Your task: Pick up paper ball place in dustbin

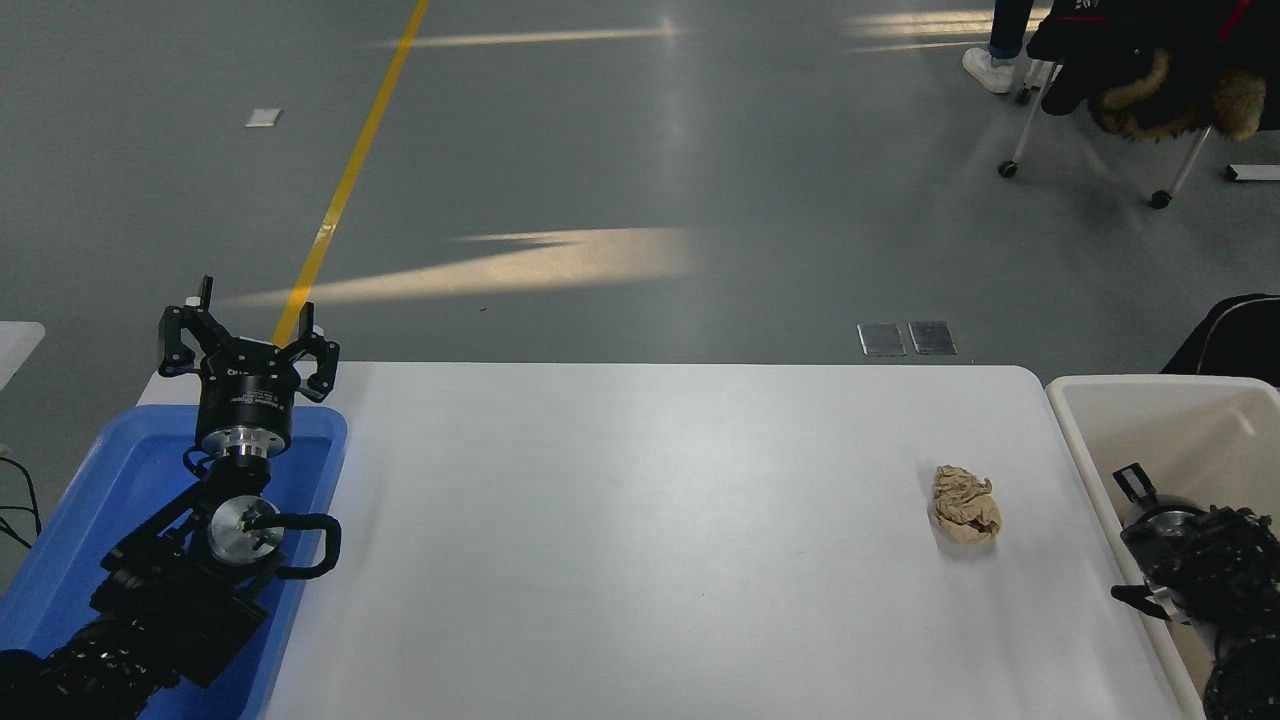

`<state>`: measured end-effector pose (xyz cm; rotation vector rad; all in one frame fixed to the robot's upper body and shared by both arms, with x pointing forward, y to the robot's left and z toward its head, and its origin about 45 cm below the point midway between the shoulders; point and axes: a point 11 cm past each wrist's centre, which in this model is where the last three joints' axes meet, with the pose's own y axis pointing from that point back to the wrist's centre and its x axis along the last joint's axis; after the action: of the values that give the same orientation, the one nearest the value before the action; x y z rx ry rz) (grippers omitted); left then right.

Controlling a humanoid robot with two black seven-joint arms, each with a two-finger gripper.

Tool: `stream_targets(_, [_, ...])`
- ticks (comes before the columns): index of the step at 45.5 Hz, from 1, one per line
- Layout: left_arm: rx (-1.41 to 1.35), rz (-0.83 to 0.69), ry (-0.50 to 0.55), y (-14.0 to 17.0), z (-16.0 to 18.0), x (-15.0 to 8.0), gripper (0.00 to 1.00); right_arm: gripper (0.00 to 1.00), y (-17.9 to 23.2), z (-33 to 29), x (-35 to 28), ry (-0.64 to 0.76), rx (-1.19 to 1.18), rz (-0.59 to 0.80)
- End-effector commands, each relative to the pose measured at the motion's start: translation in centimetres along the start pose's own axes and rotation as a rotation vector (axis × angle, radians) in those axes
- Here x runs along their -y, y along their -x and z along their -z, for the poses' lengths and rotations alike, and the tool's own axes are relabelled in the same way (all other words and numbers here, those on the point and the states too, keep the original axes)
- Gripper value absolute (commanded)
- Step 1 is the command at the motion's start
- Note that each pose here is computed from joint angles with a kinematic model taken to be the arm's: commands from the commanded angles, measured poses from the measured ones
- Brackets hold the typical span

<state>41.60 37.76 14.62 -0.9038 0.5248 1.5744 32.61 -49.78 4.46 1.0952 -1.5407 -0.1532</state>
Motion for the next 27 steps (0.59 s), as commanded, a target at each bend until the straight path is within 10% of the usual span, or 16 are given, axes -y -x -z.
stream_targets(1, [0.011, 0.002, -0.006, 0.0, -0.1, 0.1, 0.99, 0.00, 0.2, 0.2, -0.1, 0.000, 0.009, -0.010])
stream_targets(27, [0.005, -0.003, 0.001, 0.0, -0.1, 0.1, 0.99, 0.00, -0.3, 2.0, -0.1, -0.034, -0.005, 0.007])
